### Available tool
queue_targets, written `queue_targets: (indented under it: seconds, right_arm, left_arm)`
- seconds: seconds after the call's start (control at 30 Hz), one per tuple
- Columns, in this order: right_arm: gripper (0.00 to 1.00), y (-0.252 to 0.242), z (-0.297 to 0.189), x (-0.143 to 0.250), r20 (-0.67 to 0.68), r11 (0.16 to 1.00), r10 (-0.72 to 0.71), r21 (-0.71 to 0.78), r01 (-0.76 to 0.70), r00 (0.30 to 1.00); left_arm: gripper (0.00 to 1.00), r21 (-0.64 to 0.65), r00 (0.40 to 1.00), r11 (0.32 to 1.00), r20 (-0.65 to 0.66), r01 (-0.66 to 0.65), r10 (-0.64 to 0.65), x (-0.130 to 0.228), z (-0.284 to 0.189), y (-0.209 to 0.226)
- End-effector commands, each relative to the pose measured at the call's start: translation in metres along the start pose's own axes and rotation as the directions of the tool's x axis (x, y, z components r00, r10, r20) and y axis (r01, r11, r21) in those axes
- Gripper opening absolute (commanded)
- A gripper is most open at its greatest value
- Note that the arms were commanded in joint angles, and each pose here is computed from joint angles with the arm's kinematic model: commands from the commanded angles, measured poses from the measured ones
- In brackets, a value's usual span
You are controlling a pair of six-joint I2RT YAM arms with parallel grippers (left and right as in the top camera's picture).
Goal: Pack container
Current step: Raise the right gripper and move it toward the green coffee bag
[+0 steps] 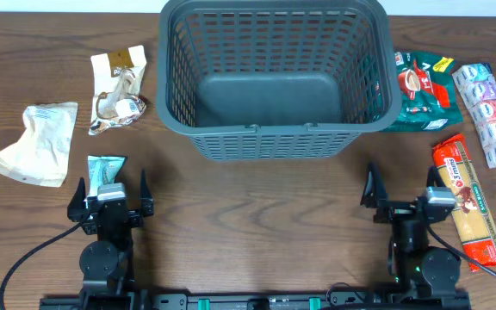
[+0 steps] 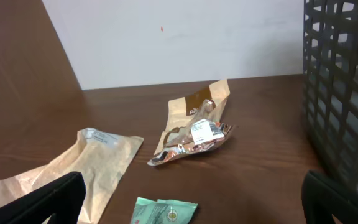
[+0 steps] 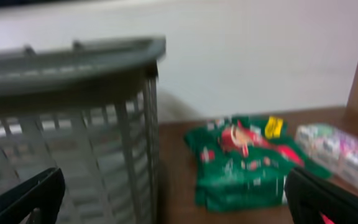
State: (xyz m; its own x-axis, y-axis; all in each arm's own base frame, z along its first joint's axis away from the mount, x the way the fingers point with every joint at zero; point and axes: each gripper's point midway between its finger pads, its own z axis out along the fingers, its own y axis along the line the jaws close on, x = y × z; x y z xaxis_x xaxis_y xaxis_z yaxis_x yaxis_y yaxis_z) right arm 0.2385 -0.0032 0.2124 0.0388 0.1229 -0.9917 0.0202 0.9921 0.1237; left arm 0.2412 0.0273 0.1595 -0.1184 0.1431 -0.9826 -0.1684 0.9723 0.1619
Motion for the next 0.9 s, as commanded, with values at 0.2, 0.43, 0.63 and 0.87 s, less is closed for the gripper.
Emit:
queue_targets:
  seconds: [0.2,0.43,0.63,0.87]
  right_arm:
    - [0.99,0.002,-0.002,-0.007,0.014,0.998,0.065,-0.014,-0.064,0.998]
    - [0.99,0.012,-0.002,-0.021,-0.028,0.991,0.122,-0.056,-0.124,0.992]
    - [0.99,-0.005,0.014,-0.084,-0.081,0.995,0.02,0.099,-0.012,0.996]
    - [0.99,-0.012,0.051,-0.156,-0.336,0.97,-0.086,0.187,0.156,0.938]
  left_arm:
    - [0.99,-0.017,0.999,1.0,-0.043,-0.016,0.015,0.018,0.002,0.001]
    - [0.98,-0.017,0.999,1.0,-0.043,-0.016,0.015,0.018,0.002,0.001]
    - [0.99,-0.017,0.999,1.0,-0.043,-0.016,0.015,0.018,0.002,0.001]
    - [0.99,-0.017,0.999,1.0,-0.043,-0.016,0.015,0.018,0.002,0.001]
